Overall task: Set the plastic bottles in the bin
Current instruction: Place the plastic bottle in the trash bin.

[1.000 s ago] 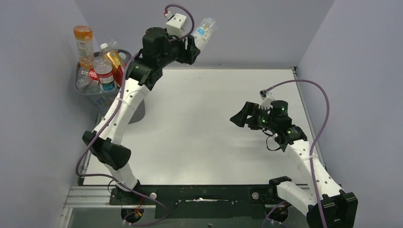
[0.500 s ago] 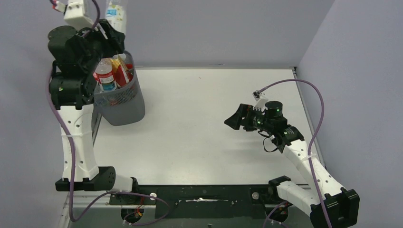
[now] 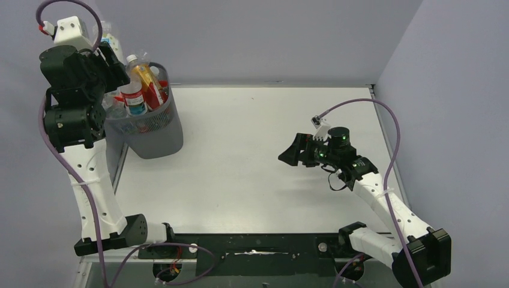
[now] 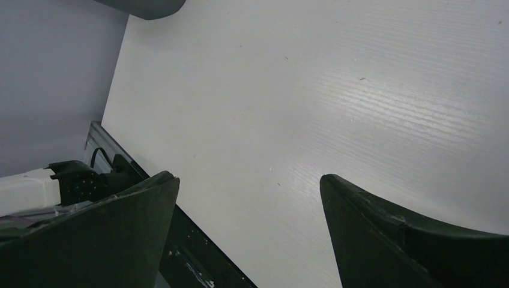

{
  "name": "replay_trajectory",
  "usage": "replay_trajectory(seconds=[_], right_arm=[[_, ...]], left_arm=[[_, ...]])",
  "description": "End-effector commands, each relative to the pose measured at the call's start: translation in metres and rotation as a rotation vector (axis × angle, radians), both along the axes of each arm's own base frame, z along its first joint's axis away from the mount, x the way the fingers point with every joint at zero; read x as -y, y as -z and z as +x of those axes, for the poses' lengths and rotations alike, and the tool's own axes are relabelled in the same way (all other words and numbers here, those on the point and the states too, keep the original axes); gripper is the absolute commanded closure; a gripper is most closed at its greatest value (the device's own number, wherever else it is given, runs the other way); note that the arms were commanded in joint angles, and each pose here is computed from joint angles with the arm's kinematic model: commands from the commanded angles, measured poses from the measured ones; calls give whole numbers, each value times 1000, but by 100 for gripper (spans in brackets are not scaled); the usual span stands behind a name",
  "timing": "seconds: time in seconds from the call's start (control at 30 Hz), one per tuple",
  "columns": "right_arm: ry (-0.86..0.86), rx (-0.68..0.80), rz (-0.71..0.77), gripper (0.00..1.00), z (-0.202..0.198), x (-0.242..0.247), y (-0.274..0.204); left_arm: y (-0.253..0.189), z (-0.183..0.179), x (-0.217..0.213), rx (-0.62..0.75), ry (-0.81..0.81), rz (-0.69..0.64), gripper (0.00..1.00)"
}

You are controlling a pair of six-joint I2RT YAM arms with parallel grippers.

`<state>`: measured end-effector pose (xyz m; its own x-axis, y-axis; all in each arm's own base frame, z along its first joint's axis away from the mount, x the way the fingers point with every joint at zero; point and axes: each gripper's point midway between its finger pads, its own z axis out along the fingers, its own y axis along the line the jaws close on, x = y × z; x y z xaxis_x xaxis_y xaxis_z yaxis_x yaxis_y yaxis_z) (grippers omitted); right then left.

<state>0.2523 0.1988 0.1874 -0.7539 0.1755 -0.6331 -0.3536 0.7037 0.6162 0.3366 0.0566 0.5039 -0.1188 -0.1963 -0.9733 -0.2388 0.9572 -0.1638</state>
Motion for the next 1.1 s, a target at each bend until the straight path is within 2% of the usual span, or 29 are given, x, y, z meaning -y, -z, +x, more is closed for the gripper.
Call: replay_trajectory(seconds=[0.0, 0.5, 0.87, 1.07], right_arm=[[-58, 79, 31, 9, 3, -10, -22], [-139, 54, 34, 9, -3, -18, -12], [-163, 35, 40, 9, 0, -23, -1], [-165, 24, 37, 9, 2, -24, 3]], left_arm=[[9, -12, -26, -48, -90, 73, 64], [78, -10, -62, -190, -105, 45, 60], [118, 19, -68, -214, -76, 34, 58], [122, 25, -76, -202, -96, 63, 54]])
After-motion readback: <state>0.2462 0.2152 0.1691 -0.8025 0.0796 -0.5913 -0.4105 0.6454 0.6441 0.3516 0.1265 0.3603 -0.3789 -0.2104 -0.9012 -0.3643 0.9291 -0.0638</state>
